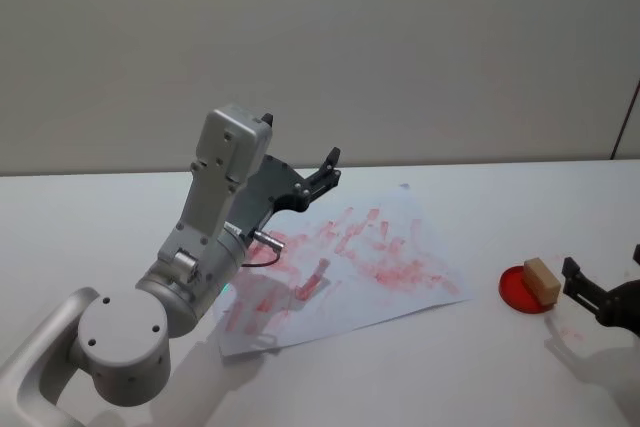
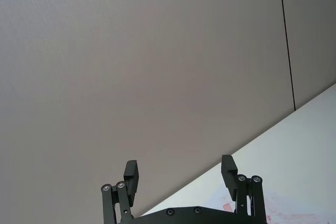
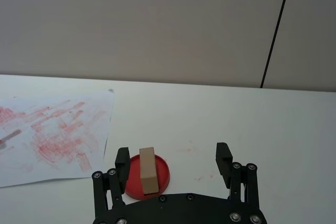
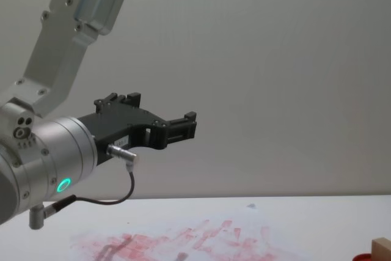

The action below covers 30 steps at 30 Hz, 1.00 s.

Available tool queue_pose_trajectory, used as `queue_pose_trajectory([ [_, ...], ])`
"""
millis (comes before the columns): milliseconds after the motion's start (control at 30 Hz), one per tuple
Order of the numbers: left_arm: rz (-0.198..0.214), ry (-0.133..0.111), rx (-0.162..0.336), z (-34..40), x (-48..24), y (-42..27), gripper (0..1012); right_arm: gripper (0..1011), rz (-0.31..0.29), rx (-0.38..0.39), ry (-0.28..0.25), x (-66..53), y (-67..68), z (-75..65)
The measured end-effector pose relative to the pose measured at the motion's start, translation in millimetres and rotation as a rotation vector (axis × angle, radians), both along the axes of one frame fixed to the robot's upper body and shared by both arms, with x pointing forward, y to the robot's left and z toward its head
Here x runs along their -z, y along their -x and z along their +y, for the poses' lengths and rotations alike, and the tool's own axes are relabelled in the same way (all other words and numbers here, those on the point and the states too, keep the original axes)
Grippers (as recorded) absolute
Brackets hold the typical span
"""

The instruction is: Use the one hand to pick up the stamp and affix it onto the A4 paper.

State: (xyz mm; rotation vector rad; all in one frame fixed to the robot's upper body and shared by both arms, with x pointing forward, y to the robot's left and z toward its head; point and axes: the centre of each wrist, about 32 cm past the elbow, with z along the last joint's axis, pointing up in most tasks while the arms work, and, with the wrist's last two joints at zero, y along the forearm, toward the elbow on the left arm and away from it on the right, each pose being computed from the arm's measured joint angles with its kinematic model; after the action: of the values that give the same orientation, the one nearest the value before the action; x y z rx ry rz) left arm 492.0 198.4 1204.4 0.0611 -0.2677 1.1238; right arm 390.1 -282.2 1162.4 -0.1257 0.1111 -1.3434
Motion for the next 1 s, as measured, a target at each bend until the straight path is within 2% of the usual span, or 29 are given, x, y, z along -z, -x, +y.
queue_pose_trajectory([
  [500, 0.000, 0.000, 0.000, 0.0, 0.0, 0.0, 1001, 1001, 0.108, -0.030, 0.032, 4.6, -15.0, 8.2],
  [1000, 0.000, 0.000, 0.000, 0.0, 0.0, 0.0, 1001, 1001, 0.152, -0.049, 0.060, 9.1, -29.6, 14.0],
])
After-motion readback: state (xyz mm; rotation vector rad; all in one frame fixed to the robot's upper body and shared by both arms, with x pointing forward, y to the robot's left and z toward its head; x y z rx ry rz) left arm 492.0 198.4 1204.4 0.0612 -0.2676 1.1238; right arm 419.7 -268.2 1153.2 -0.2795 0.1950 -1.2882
